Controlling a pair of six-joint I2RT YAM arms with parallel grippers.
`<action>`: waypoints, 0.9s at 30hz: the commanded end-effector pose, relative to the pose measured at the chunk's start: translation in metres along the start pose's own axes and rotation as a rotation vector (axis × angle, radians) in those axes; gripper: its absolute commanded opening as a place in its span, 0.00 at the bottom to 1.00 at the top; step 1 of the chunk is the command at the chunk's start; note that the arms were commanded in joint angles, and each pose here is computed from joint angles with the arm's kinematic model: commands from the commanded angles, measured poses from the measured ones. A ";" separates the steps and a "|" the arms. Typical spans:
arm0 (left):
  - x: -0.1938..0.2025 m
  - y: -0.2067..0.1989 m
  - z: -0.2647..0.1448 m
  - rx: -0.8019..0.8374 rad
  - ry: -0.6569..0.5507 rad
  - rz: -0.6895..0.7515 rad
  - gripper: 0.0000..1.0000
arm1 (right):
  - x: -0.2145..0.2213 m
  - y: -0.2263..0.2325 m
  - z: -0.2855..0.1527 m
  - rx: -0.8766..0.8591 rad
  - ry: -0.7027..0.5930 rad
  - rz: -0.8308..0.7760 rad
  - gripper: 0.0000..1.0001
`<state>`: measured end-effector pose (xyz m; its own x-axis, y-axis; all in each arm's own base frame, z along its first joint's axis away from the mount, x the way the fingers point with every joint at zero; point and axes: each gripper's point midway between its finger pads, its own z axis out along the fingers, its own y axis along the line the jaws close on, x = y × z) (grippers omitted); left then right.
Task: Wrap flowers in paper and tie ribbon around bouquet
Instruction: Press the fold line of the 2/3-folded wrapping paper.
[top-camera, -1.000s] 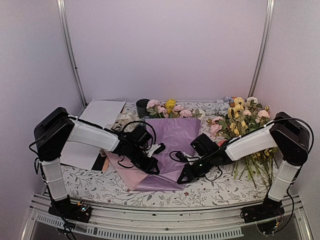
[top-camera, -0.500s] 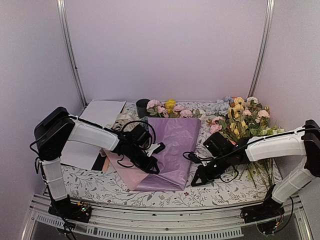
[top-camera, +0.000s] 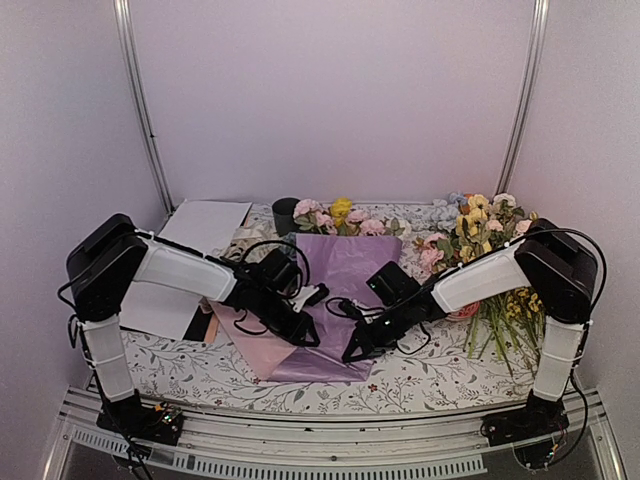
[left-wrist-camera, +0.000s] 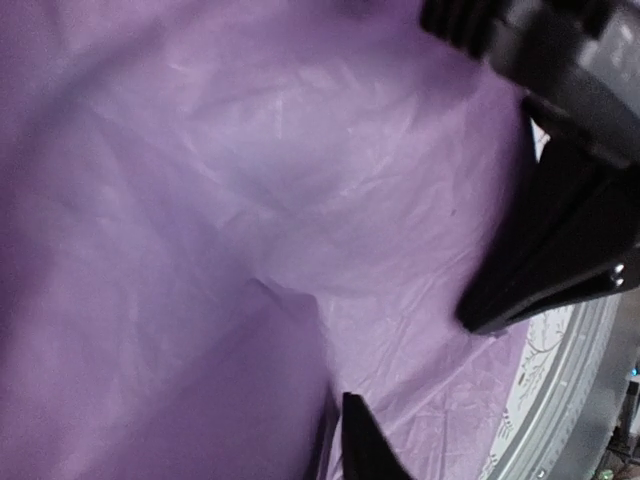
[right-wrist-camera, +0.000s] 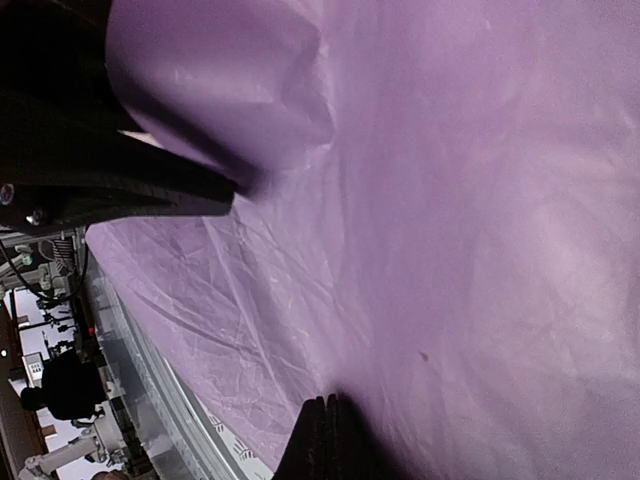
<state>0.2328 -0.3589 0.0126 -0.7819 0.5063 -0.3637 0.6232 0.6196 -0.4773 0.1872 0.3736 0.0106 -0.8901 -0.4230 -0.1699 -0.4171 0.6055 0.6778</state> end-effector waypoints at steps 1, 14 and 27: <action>-0.020 0.024 -0.027 -0.136 -0.099 -0.040 0.31 | 0.032 -0.037 0.018 0.077 0.052 0.095 0.01; 0.012 -0.095 -0.048 -0.133 -0.167 0.379 0.00 | 0.029 -0.032 0.018 0.051 0.035 0.144 0.00; 0.121 -0.026 0.003 -0.228 0.185 0.210 0.00 | 0.036 -0.036 0.018 0.053 0.043 0.158 0.00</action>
<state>0.1502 -0.3639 0.0107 -0.5505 0.7065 -0.4448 0.8283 0.5289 -0.1849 0.1847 0.3790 0.0102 -0.9206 -0.3561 -0.1601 -0.3507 0.5739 0.7400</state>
